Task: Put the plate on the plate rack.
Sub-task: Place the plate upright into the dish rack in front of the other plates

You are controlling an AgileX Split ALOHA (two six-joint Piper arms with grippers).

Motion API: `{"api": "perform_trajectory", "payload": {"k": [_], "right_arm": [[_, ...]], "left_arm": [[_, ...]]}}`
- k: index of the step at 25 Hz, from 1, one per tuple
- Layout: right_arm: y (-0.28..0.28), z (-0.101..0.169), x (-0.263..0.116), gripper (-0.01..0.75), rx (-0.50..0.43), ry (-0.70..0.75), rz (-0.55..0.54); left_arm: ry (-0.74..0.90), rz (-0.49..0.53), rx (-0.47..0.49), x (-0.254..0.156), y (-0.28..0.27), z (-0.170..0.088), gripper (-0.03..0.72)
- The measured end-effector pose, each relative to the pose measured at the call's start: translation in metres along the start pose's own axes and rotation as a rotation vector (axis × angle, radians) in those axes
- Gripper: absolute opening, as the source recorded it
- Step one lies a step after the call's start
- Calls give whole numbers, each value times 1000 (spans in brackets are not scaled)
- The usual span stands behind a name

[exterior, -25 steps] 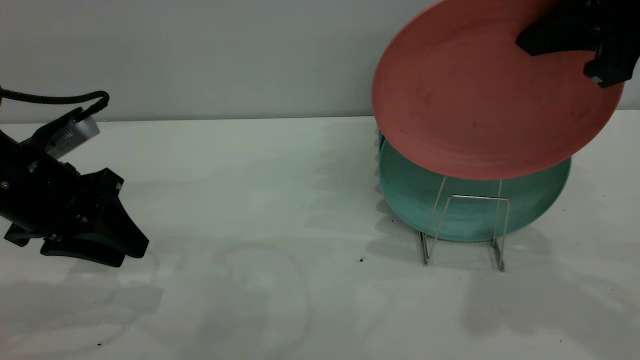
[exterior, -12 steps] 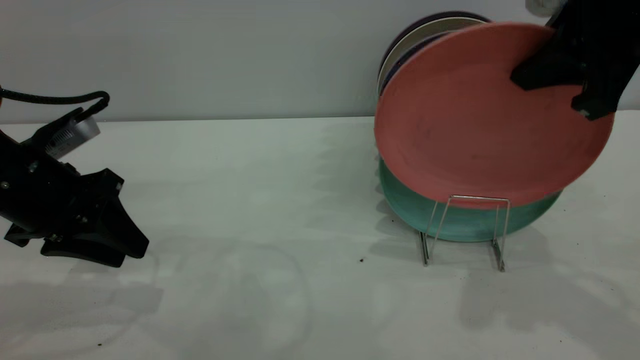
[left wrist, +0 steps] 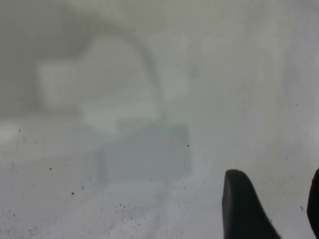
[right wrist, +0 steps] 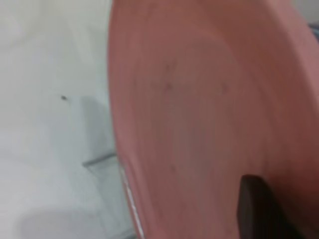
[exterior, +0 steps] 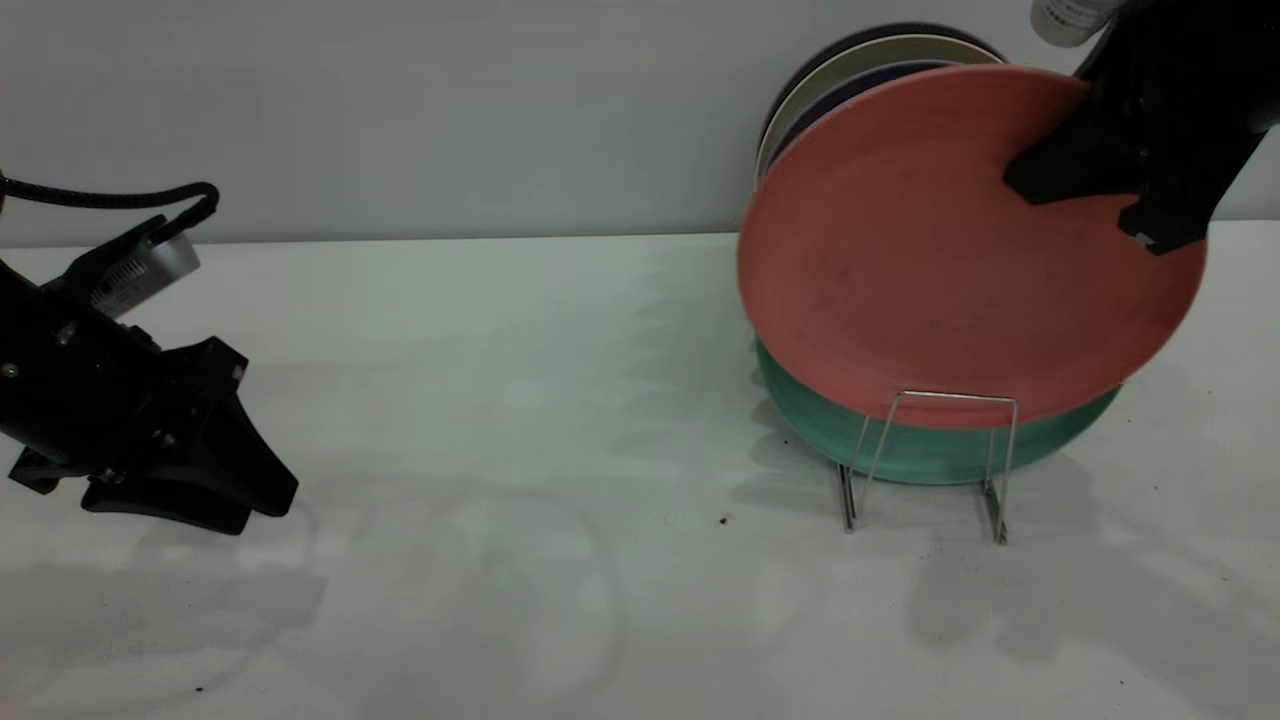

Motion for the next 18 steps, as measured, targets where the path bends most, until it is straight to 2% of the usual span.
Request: {"api": "perform_trajectory", "payload": {"k": [6, 11, 13, 18], "right_arm": [[0, 2, 1, 406, 15, 2, -8], [0, 2, 1, 466, 13, 12, -10], [-2, 1, 3, 470, 7, 86, -19], [-21, -8, 15, 471, -55, 409, -72]], "left_arm": [[0, 0, 1, 0, 0, 0, 356], [0, 0, 1, 0, 0, 0, 356], [-5, 0, 1, 0, 0, 0, 356], [-21, 12, 17, -1, 0, 2, 356]]}}
Point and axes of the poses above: a point on each arm's last joint axis where the gripper is mounted, y pointing out along that axis toward the gripper, z along the wrist's bending axis when the last joint is at zero, x = y × z, the point moved 3 cm from there along y, pointing out along that axis toward the gripper, and after that the axes turned 6 degrees about y, right-handed, at the moved point
